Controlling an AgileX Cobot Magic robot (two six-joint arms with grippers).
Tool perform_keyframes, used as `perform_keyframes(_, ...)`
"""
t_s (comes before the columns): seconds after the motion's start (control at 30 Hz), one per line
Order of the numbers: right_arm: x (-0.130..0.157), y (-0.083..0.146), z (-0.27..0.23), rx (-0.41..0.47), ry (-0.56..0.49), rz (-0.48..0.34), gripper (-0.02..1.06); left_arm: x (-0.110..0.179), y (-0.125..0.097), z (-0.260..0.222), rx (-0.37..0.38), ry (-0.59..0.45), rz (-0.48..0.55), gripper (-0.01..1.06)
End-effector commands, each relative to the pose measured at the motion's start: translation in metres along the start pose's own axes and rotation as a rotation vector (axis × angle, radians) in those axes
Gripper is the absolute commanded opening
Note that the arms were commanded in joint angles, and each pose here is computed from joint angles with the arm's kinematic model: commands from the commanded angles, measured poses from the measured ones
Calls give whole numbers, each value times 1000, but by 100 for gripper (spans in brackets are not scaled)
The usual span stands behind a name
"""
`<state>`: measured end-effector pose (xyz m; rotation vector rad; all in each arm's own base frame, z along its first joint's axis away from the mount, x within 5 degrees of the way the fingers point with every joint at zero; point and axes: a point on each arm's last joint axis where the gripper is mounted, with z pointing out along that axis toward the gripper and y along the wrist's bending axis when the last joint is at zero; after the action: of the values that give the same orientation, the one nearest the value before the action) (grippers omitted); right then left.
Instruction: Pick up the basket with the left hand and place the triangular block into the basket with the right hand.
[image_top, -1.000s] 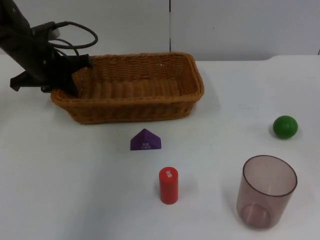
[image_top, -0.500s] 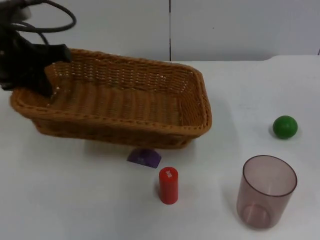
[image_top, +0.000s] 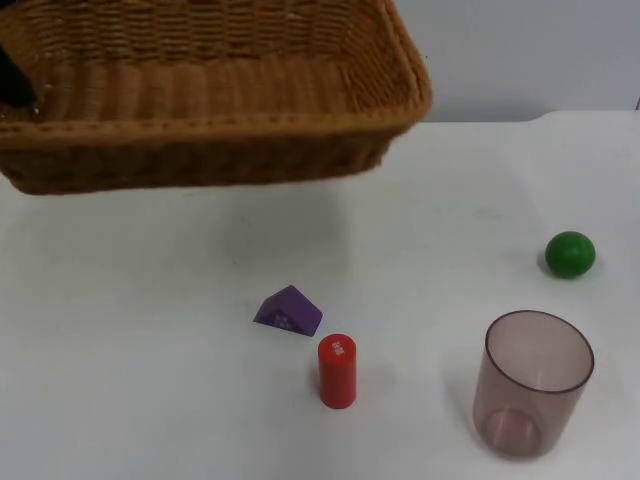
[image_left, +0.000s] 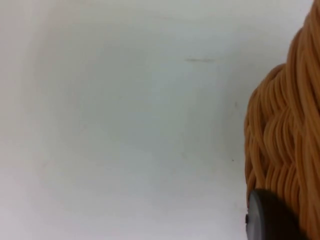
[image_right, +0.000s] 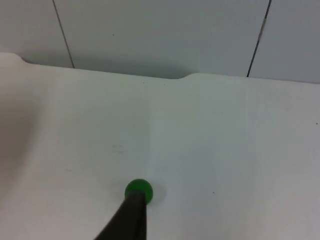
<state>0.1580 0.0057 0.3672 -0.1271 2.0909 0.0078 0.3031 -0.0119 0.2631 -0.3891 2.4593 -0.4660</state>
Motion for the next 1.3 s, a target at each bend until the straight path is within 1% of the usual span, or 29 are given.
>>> perform_keyframes(0.0,0,2,-2,-21,7,-27,105,-4,4,-11,18,-33,-138,0)
perform_keyframes(0.07,2,5,-3,-57,25,-39,105,-5,10,-16,8,-21,-193,0)
perform_keyframes(0.13,3,11,-3,-113,35,-66,105,-6,13,-21,-2,-29,-220,0)
perform_keyframes(0.17,3,11,-3,-113,35,-66,105,-6,13,-21,-2,-29,-220,0)
perform_keyframes(0.2,2,14,-3,-146,30,-65,105,-6,13,-27,-6,-46,-240,0)
perform_keyframes(0.27,2,18,-2,-192,25,-73,105,-6,12,-32,-13,-60,-232,0)
perform_keyframes(0.3,1,23,2,-255,34,-77,105,-6,11,-37,-10,-72,-242,0)
perform_keyframes(0.33,1,24,5,-275,40,-74,105,-6,10,-40,-8,-81,-245,0)
perform_keyframes(0.37,2,27,10,-311,63,-88,105,-8,10,-42,-3,-103,-259,0)
perform_keyframes(0.4,2,27,10,-311,63,-88,105,-8,10,-42,-3,-103,-259,0)
perform_keyframes(0.5,5,31,36,-382,134,-139,105,-11,11,-47,-14,-149,-306,0)
perform_keyframes(0.53,5,32,45,-386,139,-156,105,-11,14,-48,-25,-156,-338,0)
perform_keyframes(0.57,5,32,45,-386,139,-156,105,-11,14,-48,-25,-156,-338,0)
perform_keyframes(0.63,5,38,62,-399,140,-207,105,-13,16,-50,-52,-185,-378,0)
perform_keyframes(0.7,6,53,82,-435,137,-290,105,-16,17,-53,-75,-198,-369,0)
perform_keyframes(0.73,6,53,82,-435,137,-290,105,-16,17,-53,-75,-198,-369,0)
perform_keyframes(0.8,10,74,103,-468,134,-346,105,-15,18,-52,-80,-187,-367,0)
perform_keyframes(0.87,14,102,123,-517,136,-429,105,-13,18,-52,-88,-172,-362,0)
perform_keyframes(0.9,14,102,123,-517,136,-429,105,-13,18,-52,-88,-172,-362,0)
perform_keyframes(1.0,15,143,160,-603,200,-489,105,-12,19,-52,-97,-152,-353,0)
perform_keyframes(1.07,11,169,182,-645,217,-524,105,-11,19,-52,-106,-143,-343,0)
perform_keyframes(1.1,11,169,182,-645,217,-524,105,-11,19,-52,-106,-143,-343,0)
perform_keyframes(1.13,6,182,196,-665,221,-548,105,-10,19,-52,-108,-141,-342,0)
perform_keyframes(1.17,6,189,204,-681,233,-566,105,-10,19,-52,-108,-141,-342,0)
perform_keyframes(1.2,9,203,221,-718,266,-599,105,-10,19,-52,-108,-141,-342,0)
perform_keyframes(1.23,13,207,226,-734,284,-617,105,-10,19,-52,-108,-141,-342,0)
perform_keyframes(1.27,13,207,226,-734,284,-617,105,-10,19,-52,-108,-141,-342,0)
